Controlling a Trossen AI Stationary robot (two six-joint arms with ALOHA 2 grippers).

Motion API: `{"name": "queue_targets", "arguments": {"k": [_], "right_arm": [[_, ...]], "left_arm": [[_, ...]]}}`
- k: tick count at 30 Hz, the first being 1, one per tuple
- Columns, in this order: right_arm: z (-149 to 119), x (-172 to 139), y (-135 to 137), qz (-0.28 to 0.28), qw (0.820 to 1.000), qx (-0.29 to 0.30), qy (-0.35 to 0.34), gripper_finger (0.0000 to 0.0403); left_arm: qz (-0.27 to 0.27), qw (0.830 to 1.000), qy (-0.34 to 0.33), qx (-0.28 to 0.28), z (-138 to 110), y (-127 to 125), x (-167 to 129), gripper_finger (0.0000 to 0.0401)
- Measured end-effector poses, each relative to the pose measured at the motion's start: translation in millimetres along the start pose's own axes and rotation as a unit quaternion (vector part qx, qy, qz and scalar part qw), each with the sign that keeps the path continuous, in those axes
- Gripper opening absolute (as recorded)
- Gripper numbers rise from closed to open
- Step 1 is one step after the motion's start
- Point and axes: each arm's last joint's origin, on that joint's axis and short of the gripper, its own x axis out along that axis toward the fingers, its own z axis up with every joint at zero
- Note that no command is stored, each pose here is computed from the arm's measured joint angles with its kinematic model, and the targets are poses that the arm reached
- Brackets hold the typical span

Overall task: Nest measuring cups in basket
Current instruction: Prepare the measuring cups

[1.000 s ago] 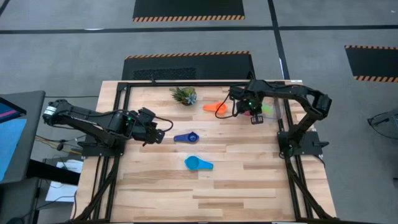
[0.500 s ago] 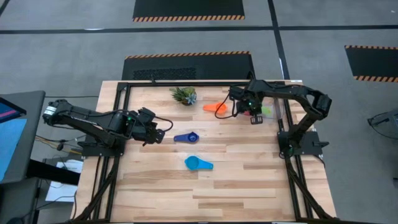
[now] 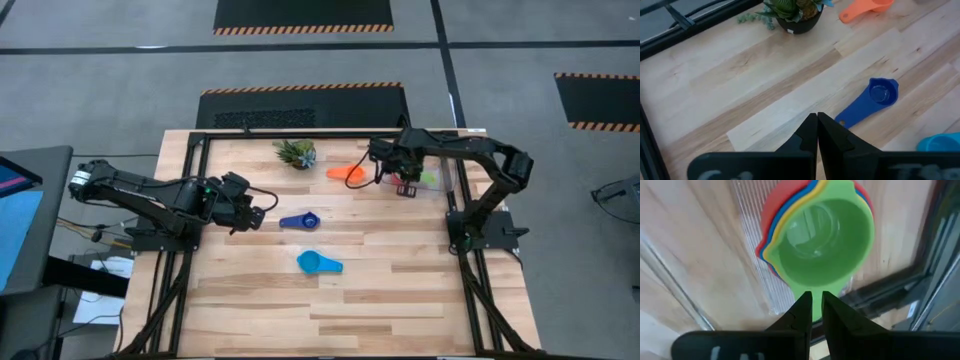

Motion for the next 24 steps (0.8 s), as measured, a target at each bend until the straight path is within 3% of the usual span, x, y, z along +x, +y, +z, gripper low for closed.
{"name": "queue_targets", "arguments": {"k": [5, 12, 19, 24], "right_arm": [[-7, -24, 6, -0.013, 0.999, 0.027, -0.018, 0.0066], [-29, -90, 9, -0.015, 0.985, 0.114, -0.127, 0.0066], [-67, -147, 28, 0.043, 0.931, 0.234, -0.275, 0.0066], [-85, -172, 53, 0.131, 0.871, 0.301, -0.365, 0.0066]], "left_arm": [[0.000, 1.000, 0.000, 0.012, 0, 0, 0, 0.0000], [0.000, 1.000, 0.000, 0.022, 0, 0, 0, 0.0000], [-0.001, 1.000, 0.001, 0.022, 0, 0, 0, 0.0000], [-0.001, 1.000, 0.001, 0.022, 0, 0, 0, 0.0000]]}}
